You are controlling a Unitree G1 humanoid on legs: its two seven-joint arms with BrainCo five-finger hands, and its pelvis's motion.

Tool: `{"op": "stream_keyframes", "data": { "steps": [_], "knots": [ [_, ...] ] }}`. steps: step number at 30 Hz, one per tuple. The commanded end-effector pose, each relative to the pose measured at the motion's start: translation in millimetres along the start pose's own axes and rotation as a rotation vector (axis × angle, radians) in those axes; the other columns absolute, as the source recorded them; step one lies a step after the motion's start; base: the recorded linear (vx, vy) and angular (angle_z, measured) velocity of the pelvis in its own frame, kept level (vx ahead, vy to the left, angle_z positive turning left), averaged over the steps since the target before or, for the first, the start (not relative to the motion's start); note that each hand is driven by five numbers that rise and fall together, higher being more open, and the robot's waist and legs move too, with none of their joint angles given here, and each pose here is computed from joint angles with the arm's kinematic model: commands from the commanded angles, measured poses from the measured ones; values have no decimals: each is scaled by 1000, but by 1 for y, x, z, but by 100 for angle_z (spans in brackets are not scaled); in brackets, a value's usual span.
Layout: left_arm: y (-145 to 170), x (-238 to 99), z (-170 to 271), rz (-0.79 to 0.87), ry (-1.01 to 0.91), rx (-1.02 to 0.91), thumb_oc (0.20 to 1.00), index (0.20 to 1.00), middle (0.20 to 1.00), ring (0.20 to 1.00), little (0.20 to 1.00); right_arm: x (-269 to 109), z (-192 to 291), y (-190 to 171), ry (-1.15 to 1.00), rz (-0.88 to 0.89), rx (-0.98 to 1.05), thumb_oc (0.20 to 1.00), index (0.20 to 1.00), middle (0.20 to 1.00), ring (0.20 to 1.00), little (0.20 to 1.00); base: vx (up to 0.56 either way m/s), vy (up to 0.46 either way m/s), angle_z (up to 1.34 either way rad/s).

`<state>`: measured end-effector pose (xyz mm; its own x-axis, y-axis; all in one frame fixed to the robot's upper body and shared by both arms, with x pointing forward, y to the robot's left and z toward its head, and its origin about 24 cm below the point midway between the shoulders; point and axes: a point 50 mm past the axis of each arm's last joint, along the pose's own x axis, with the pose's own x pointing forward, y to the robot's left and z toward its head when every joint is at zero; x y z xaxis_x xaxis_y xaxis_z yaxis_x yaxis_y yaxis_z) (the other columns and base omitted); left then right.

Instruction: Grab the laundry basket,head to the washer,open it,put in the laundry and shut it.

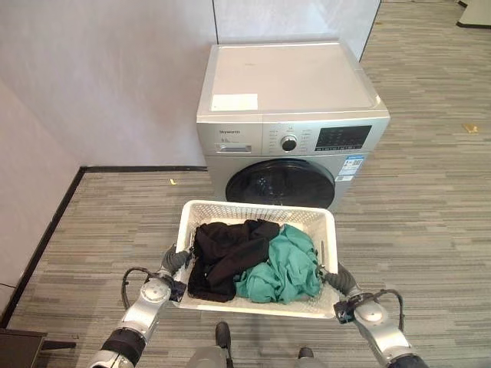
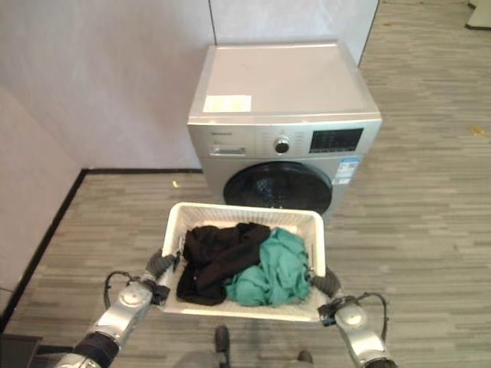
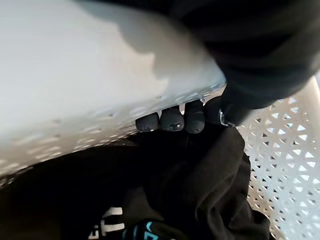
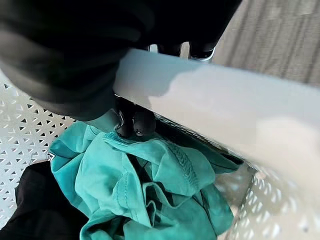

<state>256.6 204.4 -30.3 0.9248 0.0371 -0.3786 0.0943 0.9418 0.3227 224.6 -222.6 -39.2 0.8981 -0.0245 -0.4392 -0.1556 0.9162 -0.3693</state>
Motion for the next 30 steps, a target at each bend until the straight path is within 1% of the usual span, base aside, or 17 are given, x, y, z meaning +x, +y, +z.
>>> {"op": "stream_keyframes", "data": {
  "steps": [1,7,11,12,13,14,15,16,17,19,20,21,22,23,25,27,30],
  "knots": [
    [41,16,51,156,-215,-22,200,200,200,200,200,-3,15,-61,-73,-195,-96,200,200,200,200,200,-17,108,9],
    [35,18,58,115,-228,-3,200,200,200,200,200,-1,20,-70,-75,-226,-125,200,200,200,200,200,47,233,25],
    [35,17,50,110,-193,0,200,200,200,200,200,15,49,-65,-152,-193,-170,200,200,200,200,200,156,156,-20],
    [38,16,51,125,-198,-4,200,200,200,200,200,17,62,-61,-202,-180,-163,200,200,200,200,200,226,6,-80],
    [49,15,57,173,-224,9,200,200,200,200,200,16,76,-58,-263,-171,-165,200,200,200,200,200,171,-10,-50],
    [49,15,57,173,-224,9,200,200,200,200,200,16,76,-59,-263,-171,-165,200,200,200,200,200,256,-68,-15],
    [74,7,84,288,-344,82,200,200,200,200,200,8,103,-62,-383,-180,-211,200,200,200,200,200,249,-99,20],
    [91,-2,106,363,-441,141,200,200,200,200,200,0,117,-69,-457,-211,-234,200,200,200,200,200,235,-101,17],
    [91,-2,106,363,-440,142,200,200,200,200,200,-1,117,-69,-457,-210,-233,200,200,200,200,200,147,-92,35],
    [113,-24,137,460,-585,201,200,200,200,200,200,-22,129,-83,-541,-254,-266,200,200,200,200,200,186,-127,54],
    [118,-33,147,485,-643,217,200,200,200,200,200,-30,130,-86,-563,-260,-278,200,200,200,200,200,239,-174,49],
    [124,-48,150,514,-683,240,200,200,200,200,200,-44,127,-94,-573,-273,-298,200,200,200,200,200,305,-256,46],
    [137,-74,153,563,-735,303,200,200,200,200,200,-64,120,-106,-567,-296,-313,200,200,200,200,200,320,-268,42],
    [143,-83,153,588,-742,332,200,200,200,200,200,-72,119,-111,-569,-302,-316,200,200,200,200,200,315,-273,39],
    [151,-106,145,592,-740,383,200,200,200,200,200,-91,112,-121,-557,-322,-308,200,200,200,200,200,209,-189,32],
    [153,-121,138,573,-729,369,200,200,200,200,200,-100,112,-129,-552,-334,-312,200,200,200,200,200,163,-168,-5],
    [152,-120,136,509,-721,319,200,200,200,200,200,-99,119,-135,-565,-325,-300,200,200,200,200,200,139,-145,-8]
  ]
}}
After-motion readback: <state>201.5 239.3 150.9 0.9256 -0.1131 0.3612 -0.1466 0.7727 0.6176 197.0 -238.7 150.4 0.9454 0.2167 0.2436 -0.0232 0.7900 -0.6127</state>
